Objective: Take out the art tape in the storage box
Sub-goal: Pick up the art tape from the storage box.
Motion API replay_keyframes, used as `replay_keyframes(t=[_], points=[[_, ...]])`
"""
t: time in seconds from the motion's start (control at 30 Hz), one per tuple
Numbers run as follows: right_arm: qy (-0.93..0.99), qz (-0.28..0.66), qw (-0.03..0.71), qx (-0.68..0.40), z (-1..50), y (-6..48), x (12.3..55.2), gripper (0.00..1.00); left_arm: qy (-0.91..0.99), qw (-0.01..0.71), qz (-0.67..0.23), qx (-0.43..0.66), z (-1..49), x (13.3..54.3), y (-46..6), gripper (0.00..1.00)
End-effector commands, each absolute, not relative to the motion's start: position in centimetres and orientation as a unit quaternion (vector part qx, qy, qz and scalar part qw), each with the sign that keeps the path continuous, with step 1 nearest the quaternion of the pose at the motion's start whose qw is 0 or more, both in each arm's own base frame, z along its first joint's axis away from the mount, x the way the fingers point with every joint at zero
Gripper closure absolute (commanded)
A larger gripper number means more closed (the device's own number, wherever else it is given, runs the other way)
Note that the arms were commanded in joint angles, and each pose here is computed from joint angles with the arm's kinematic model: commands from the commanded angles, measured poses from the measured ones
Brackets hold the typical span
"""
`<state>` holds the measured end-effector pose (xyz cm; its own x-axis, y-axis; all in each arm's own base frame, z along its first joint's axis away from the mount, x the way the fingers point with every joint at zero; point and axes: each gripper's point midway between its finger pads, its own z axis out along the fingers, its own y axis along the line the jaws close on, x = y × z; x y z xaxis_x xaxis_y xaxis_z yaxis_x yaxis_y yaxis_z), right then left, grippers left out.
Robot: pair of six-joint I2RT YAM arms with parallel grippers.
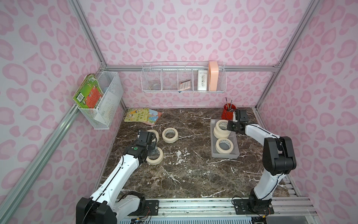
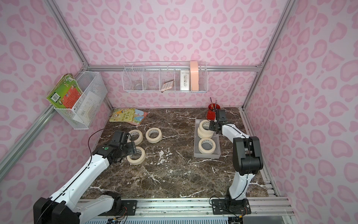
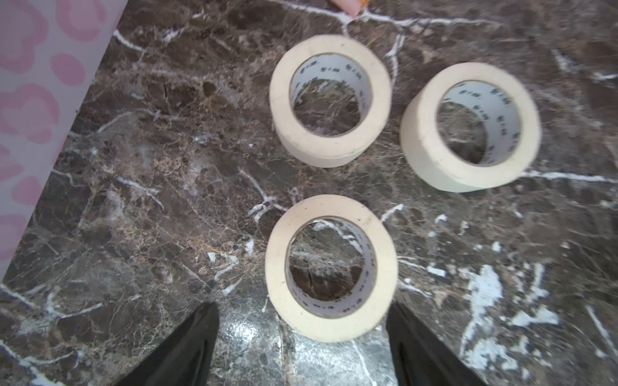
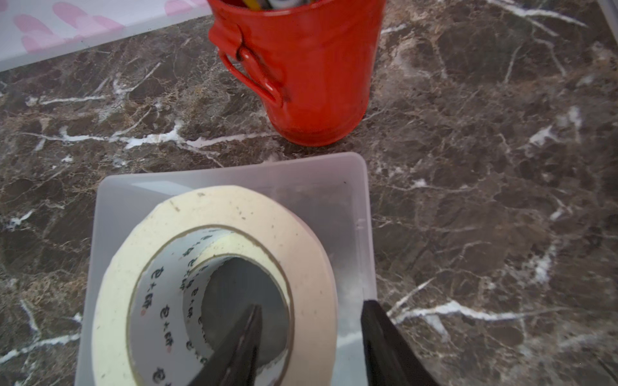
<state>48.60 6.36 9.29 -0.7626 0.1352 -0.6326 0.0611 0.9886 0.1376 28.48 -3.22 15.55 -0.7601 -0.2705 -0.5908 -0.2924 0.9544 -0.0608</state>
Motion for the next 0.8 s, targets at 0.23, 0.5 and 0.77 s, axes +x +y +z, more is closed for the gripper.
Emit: replay_keyframes(t=[0.23,0.5,0.77], points=[[0.937,0.026,0.345,0.048,9.9,6.9,48.5,0.89,0.945,0.323,-0.004,-0.051,19.0,29.1,-9.2,0.17],[0.931,-0.02,0.362,0.028,12.5,7.3,46.4,1.0,0.943,0.327,-0.049,0.035,20.0,31.7,-17.2,0.18],[0.935,0.024,0.346,-0.071,13.3,14.4,41.0,1.0,0.934,0.322,-0.118,0.103,20.7,33.6,-25.0,0.15]])
